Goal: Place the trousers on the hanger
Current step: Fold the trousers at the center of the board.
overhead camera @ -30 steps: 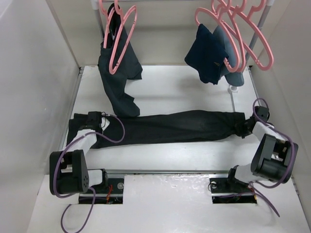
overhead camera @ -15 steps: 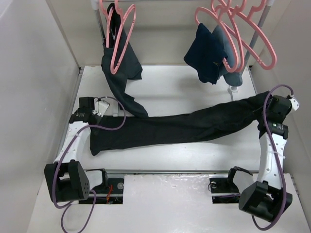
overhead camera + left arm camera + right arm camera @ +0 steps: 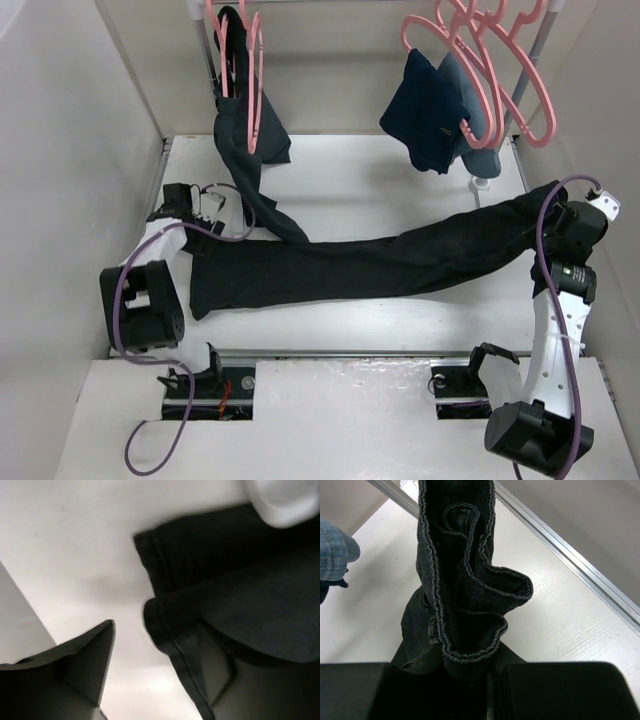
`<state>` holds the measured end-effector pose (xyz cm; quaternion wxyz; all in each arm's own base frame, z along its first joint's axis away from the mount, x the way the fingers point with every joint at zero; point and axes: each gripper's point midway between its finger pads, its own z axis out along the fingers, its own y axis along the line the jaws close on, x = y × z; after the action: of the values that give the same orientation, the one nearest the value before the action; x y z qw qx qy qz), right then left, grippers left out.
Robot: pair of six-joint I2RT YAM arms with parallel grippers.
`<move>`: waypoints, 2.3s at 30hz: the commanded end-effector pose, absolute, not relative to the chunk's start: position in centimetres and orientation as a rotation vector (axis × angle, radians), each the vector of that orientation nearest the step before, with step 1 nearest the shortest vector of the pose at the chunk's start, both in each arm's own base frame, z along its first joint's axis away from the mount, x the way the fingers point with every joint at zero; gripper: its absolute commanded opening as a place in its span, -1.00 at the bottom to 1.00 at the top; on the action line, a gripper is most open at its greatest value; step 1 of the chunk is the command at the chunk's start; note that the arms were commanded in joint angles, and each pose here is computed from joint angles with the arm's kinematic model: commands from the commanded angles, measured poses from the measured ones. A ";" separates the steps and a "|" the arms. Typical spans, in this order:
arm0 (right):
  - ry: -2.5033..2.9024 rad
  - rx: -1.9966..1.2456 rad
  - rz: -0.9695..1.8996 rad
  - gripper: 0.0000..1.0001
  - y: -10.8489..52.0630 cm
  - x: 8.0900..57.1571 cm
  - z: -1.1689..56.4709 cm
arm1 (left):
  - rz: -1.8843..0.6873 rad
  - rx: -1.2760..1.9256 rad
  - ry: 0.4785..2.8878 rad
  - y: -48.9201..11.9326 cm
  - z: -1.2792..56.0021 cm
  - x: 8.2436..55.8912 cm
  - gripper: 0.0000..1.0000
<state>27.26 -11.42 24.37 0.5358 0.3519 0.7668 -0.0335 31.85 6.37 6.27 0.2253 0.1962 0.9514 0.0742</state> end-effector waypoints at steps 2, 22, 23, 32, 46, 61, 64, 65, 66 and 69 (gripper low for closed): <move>1.695 0.764 -0.126 -1.00 -12.0 27.3 29.3 | 0.144 0.463 2.635 7.1 5.2 33.9 -0.21; 1.699 0.756 -0.132 -1.00 -11.9 26.9 29.2 | -0.051 0.507 2.533 5.1 9.8 34.5 0.01; 1.690 0.753 -0.132 -1.00 -11.8 26.7 29.4 | -0.085 0.472 2.592 5.8 8.2 34.1 0.20; 1.716 0.762 -0.133 -1.00 -11.7 26.6 28.0 | -0.401 0.328 2.680 5.6 4.8 33.1 0.06; 1.706 0.759 -0.132 -1.00 -11.8 26.8 28.4 | -0.368 0.301 2.538 6.2 10.3 34.7 -1.00; 1.702 0.738 -0.174 -1.00 -12.0 26.6 29.2 | -0.161 0.298 2.571 7.8 8.2 36.0 -0.67; 1.679 0.720 -0.192 -1.00 -11.8 26.4 30.5 | -0.122 0.232 2.614 8.5 6.3 36.0 -0.02; 1.671 0.710 -0.197 -1.00 -11.8 26.1 31.1 | -0.127 0.231 2.622 8.5 5.9 36.0 0.11; 1.661 0.695 -0.206 -1.00 -11.7 26.0 31.8 | -0.140 0.233 2.618 8.4 6.3 36.1 0.15; 1.582 0.640 -0.209 -1.00 -10.9 24.8 35.7 | -0.182 0.245 2.593 7.6 7.0 35.8 0.20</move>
<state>25.64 -10.70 26.46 0.5463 0.3116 0.7744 -0.0686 35.15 7.60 4.89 0.2267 0.0906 0.9670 -0.0736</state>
